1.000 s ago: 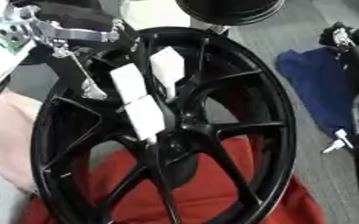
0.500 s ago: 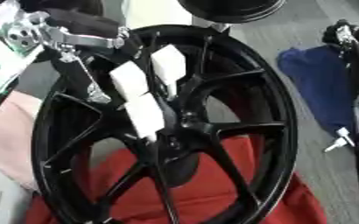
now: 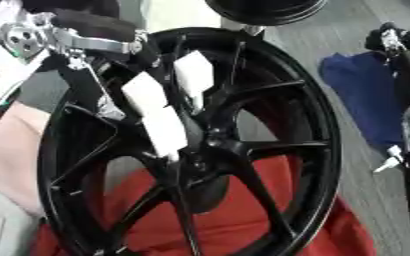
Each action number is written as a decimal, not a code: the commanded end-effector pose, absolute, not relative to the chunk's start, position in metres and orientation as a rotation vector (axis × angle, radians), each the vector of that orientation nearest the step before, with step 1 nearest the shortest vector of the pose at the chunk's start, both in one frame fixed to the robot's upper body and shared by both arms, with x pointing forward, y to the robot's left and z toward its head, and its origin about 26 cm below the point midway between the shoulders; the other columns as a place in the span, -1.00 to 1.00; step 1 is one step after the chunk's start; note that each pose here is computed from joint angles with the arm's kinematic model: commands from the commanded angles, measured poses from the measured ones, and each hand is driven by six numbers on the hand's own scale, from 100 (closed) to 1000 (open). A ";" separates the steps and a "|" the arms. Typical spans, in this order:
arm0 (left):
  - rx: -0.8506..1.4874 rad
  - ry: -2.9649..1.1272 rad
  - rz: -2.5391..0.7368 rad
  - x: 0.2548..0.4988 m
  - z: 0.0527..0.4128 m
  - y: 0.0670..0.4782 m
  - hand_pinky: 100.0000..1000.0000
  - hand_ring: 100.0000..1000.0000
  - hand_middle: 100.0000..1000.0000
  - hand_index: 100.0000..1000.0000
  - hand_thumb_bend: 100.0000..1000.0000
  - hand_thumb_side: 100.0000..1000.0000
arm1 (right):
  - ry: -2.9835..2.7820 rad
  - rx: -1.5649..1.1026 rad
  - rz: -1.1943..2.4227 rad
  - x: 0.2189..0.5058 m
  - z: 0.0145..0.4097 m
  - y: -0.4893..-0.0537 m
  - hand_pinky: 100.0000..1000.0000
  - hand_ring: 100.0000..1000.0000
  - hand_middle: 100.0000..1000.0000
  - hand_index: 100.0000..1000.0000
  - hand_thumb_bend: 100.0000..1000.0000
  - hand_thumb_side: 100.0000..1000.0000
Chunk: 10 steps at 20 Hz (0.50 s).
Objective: Pull the pin out of the wheel hub.
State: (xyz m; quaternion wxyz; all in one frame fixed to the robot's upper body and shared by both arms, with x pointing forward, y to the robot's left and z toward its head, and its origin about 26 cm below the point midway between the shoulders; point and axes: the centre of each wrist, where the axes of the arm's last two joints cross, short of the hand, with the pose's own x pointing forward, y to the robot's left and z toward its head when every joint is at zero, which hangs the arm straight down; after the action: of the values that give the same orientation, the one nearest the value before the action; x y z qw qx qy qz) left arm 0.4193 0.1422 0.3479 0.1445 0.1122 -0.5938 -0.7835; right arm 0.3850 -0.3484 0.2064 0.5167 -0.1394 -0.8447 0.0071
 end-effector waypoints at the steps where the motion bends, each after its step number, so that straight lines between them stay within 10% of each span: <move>1: 0.333 -1.688 -2.388 0.413 0.374 0.152 0.19 -0.12 -0.53 -0.27 -0.59 -1.00 | -2.052 -0.368 0.044 0.383 0.217 -0.353 0.82 0.54 0.25 0.23 -1.00 0.05; 10: 0.344 -1.784 -2.215 0.409 0.400 0.171 0.12 -0.24 -0.73 -0.46 -0.60 -0.88 | -2.044 -0.371 0.045 0.382 0.215 -0.354 0.82 0.54 0.25 0.24 -1.00 0.06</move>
State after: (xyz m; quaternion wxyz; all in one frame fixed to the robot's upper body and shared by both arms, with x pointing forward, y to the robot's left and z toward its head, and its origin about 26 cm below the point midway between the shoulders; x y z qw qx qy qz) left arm 0.4140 0.1561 0.3782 0.1620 0.1005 -0.6260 -0.7562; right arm 0.3844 -0.3483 0.2032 0.5203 -0.1405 -0.8422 0.0114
